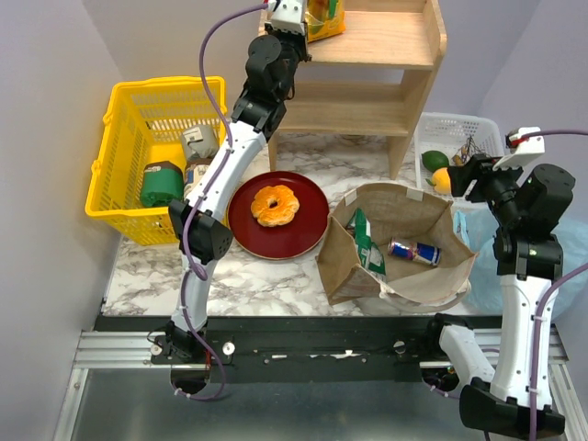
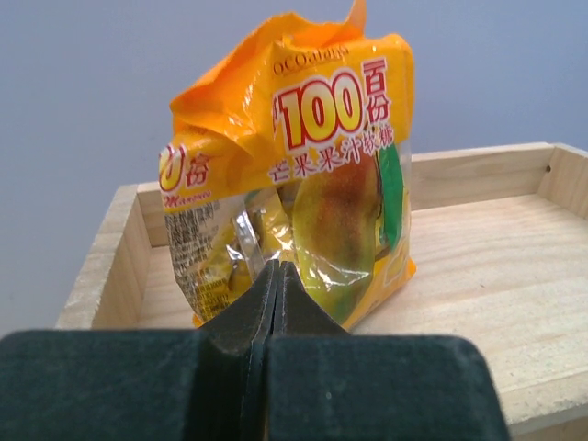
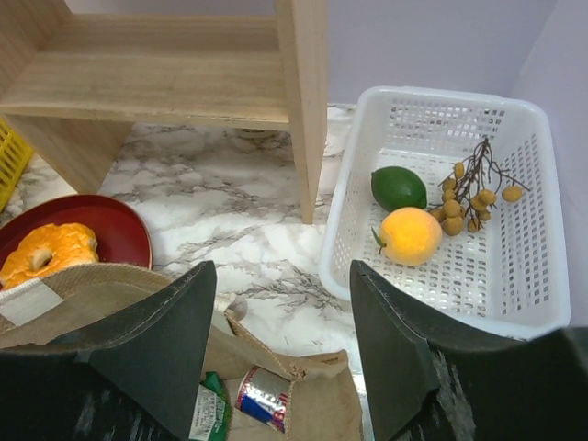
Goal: Untie the knot of the grocery bags and take out the mixed food
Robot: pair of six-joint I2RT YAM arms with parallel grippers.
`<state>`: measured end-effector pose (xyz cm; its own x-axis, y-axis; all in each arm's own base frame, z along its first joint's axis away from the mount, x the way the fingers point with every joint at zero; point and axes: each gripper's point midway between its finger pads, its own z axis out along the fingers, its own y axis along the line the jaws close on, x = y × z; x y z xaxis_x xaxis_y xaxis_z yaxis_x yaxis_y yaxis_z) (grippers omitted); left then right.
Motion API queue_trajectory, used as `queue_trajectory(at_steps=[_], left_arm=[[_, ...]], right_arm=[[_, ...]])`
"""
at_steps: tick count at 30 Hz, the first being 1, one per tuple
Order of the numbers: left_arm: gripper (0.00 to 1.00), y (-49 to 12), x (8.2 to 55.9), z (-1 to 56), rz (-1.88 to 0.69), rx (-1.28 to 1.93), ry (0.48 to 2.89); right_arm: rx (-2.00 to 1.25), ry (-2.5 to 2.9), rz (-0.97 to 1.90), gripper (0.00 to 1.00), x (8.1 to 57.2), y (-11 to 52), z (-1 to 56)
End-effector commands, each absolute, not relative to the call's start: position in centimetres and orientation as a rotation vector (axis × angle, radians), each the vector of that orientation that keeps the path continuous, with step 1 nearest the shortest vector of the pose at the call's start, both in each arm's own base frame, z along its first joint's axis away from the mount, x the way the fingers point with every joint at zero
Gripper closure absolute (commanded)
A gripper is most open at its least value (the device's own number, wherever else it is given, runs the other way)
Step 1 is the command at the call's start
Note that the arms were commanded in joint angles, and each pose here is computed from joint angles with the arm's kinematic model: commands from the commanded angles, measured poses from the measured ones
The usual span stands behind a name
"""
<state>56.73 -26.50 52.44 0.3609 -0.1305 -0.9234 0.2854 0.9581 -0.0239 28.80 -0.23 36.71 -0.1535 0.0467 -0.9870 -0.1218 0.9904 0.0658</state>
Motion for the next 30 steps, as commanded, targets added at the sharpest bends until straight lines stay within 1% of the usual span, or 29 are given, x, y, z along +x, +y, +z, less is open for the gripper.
queue_trajectory(at_steps=[1,5,6,8,10,20,26,30], left_arm=[[1.00,-26.8,56.4,51.8,-0.344,0.144,1.206],[1.00,-27.2,53.2,53.9,-0.459,0.180,1.171],[1.00,-27.8,51.8,55.6,-0.511,0.215,1.092],[1.00,-27.8,50.5,55.6,-0.520,0.226,1.067],[1.00,-28.7,50.3,55.0,-0.532,0.263,1.106],[1.00,-28.6,54.9,51.1,-0.473,0.189,1.254],[1.00,-27.9,57.9,50.9,-0.392,0.178,1.201],[1.00,-25.6,59.7,51.8,-0.243,0.149,1.100]], right_arm=[[-0.054,1.707,0.171,0.32,28.9,0.0,37.1],[-0.046,1.718,0.162,0.32,28.8,-0.2,36.5],[-0.049,1.716,0.159,0.32,28.7,-0.2,36.4],[-0.043,1.725,0.158,0.32,28.7,-0.3,36.0],[-0.042,1.728,0.161,0.32,28.9,-0.4,35.8],[-0.038,1.738,0.177,0.32,29.6,-0.4,35.5],[-0.040,1.736,0.181,0.31,29.6,-0.3,35.5],[-0.042,1.730,0.182,0.31,29.2,-0.2,35.7]])
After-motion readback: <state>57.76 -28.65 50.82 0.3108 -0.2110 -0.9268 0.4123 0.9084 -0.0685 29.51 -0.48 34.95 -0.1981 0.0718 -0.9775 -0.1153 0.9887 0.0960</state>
